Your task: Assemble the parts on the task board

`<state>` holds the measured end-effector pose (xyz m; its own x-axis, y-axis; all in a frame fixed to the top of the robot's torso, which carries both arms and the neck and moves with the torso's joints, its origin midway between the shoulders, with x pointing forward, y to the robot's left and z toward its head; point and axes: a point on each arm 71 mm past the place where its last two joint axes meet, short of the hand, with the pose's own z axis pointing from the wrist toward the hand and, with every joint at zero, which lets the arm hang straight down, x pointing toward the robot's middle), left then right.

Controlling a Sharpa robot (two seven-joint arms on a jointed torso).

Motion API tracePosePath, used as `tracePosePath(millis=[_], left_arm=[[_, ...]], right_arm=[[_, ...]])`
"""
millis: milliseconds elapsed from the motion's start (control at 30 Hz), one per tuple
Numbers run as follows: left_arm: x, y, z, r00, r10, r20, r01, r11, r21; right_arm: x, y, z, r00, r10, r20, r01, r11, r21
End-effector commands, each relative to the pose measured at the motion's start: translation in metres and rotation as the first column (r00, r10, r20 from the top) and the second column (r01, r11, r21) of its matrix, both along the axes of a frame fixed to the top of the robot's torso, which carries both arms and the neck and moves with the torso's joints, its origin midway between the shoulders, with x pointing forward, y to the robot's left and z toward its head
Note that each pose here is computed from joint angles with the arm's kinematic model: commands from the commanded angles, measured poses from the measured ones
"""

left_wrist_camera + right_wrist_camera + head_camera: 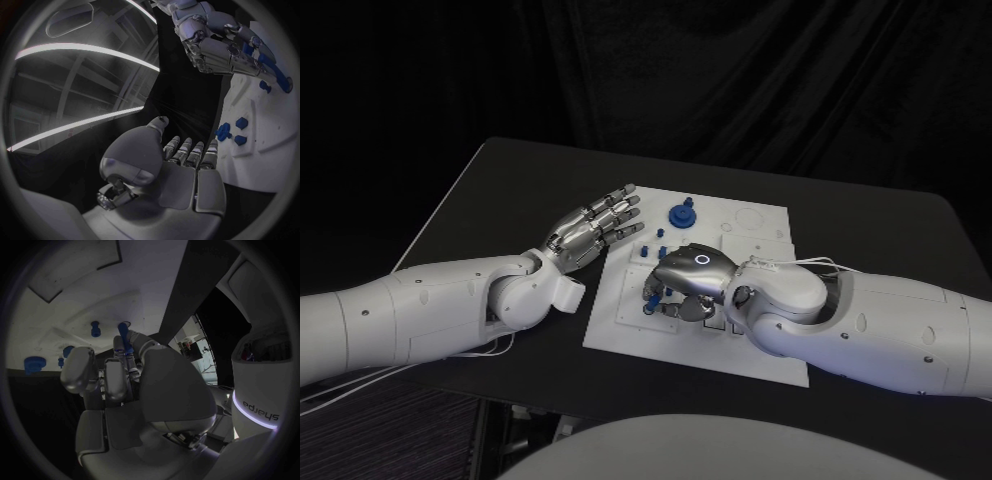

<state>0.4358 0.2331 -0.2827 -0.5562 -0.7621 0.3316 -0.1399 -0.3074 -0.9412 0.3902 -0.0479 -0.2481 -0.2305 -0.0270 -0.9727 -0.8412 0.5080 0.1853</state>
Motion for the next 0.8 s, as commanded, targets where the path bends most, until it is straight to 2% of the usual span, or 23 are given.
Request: tracePosePath(millis=[33, 800], left_arm=[[-0.0006, -0.0013, 0.002, 1.0, -0.005, 0.028, 0.006, 1.0, -0.029], [-0.0004, -0.0015, 0.0007, 1.0, -0.009, 0.023, 0.01, 1.0, -0.028]], right_arm=[[-0.0008, -0.0016, -0.0051, 1.0, -0.007, -0.004, 0.006, 0.999, -0.032], [-0.0029, 0.0028, -0.0101, 1.0, 0.0, -0.01, 0.0, 1.0, -0.023]])
